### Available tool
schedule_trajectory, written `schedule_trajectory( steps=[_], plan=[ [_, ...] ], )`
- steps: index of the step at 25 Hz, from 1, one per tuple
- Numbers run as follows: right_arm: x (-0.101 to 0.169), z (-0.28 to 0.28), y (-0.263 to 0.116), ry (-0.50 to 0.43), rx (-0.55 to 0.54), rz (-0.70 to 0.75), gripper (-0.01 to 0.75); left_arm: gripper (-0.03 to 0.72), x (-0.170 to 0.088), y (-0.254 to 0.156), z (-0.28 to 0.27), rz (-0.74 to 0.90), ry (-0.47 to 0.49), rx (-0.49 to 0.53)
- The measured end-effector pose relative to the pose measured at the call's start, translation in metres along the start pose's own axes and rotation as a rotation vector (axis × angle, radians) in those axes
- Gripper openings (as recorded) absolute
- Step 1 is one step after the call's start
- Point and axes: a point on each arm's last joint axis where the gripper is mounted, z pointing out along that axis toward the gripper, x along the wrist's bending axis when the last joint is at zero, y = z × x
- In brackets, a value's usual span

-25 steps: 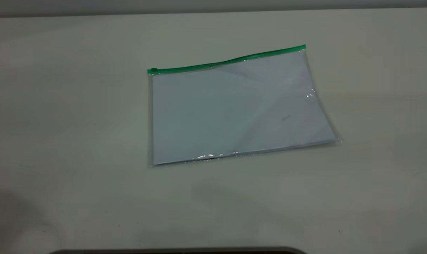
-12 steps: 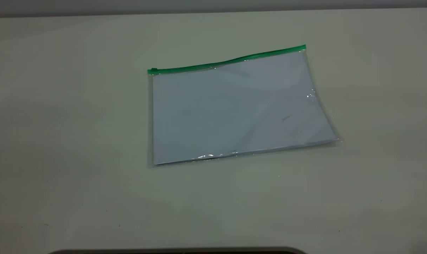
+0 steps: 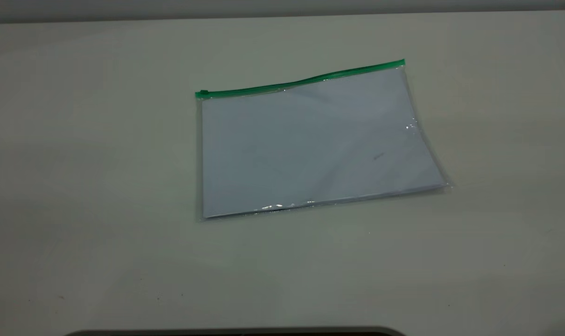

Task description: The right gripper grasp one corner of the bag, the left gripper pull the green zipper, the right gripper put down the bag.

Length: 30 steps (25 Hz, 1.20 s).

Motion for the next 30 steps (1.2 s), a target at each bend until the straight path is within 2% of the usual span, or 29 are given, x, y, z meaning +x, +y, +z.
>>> schedule_trajectory(
  steps=[4, 7, 12, 16, 21, 30],
  plan=[
    [0.0, -0.002, -0.001, 0.0, -0.014, 0.0, 0.371, 0.387, 0.0, -0.005, -0.004, -0.003, 0.002, -0.044],
    [-0.001, -0.011, -0.007, -0.004, -0.082, 0.037, 0.371, 0.387, 0.0, -0.007, -0.007, -0.005, 0.004, -0.068],
    [-0.001, -0.036, -0.029, -0.055, -0.29, 0.104, 0.371, 0.387, 0.001, -0.016, -0.014, -0.076, 0.054, -0.139],
    [0.005, -0.052, -0.052, -0.072, -0.458, 0.089, 0.371, 0.387, 0.0, -0.024, -0.019, -0.179, 0.136, -0.19],
    [0.01, -0.063, -0.077, -0.087, -0.624, 0.069, 0.371, 0.387, -0.004, -0.038, -0.027, -0.21, 0.18, -0.306],
    [0.011, -0.064, -0.08, -0.086, -0.632, 0.068, 0.37, 0.387, -0.004, -0.042, -0.029, -0.174, 0.151, -0.326]
  ],
)
